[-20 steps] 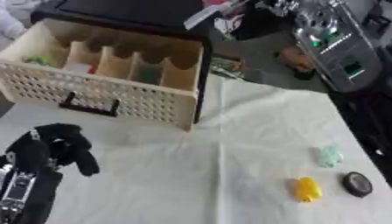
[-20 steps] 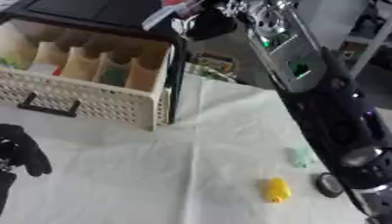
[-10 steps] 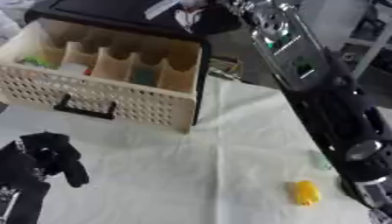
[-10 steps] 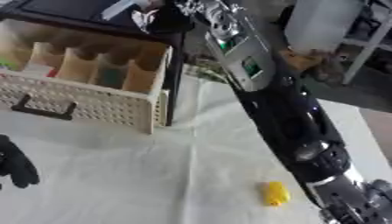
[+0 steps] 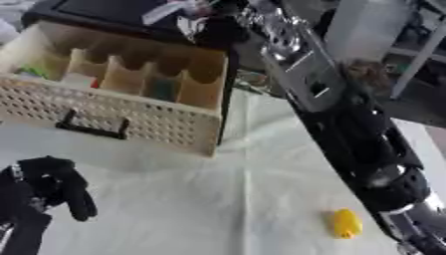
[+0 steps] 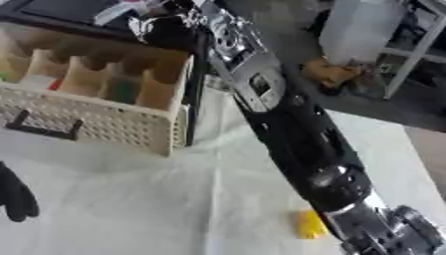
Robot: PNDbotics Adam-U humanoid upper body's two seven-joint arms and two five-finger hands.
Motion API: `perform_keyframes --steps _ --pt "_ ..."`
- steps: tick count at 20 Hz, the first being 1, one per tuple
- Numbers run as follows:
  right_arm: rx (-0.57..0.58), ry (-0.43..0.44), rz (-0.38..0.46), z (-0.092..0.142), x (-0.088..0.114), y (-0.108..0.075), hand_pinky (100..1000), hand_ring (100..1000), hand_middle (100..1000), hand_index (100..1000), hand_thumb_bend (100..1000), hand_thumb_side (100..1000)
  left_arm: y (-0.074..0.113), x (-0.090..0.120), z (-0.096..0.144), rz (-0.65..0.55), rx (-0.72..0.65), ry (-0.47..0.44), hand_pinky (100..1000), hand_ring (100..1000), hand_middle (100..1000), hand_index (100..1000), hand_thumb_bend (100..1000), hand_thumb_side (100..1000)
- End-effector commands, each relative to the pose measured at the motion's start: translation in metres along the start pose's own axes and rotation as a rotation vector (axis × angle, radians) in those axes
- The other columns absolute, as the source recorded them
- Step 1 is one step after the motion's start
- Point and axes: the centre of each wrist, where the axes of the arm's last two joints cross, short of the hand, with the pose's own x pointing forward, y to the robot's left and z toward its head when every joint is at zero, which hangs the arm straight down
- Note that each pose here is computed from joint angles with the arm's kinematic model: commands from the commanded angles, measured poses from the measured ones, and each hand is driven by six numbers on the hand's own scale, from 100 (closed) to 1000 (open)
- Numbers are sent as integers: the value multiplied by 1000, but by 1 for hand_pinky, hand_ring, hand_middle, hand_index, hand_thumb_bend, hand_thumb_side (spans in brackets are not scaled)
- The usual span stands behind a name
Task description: Pick up objects from table and place into drawer.
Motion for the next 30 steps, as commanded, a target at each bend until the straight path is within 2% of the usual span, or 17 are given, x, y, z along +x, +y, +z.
perform_keyframes --steps 1,5,9,24,30 --pt "-5 -37 51 -6 8 -7 417 537 218 647 471 297 -2 5 -6 8 -11 -26 428 392 525 723 100 647" --pt "13 -38 104 -6 5 -3 485 584 258 722 512 407 -3 5 -6 11 -10 -23 428 392 525 723 100 644" --pt "11 -43 117 -6 6 -3 486 582 259 723 503 394 -3 5 -7 11 -11 -21 427 392 525 723 100 644" --pt "-55 -36 65 0 8 -18 474 571 265 710 484 380 -3 4 -5 11 -7 -18 425 391 525 722 100 643" --pt "-139 -46 22 12 14 -43 474 571 285 714 477 416 0 4 -2 1 8 -17 426 392 525 722 100 649"
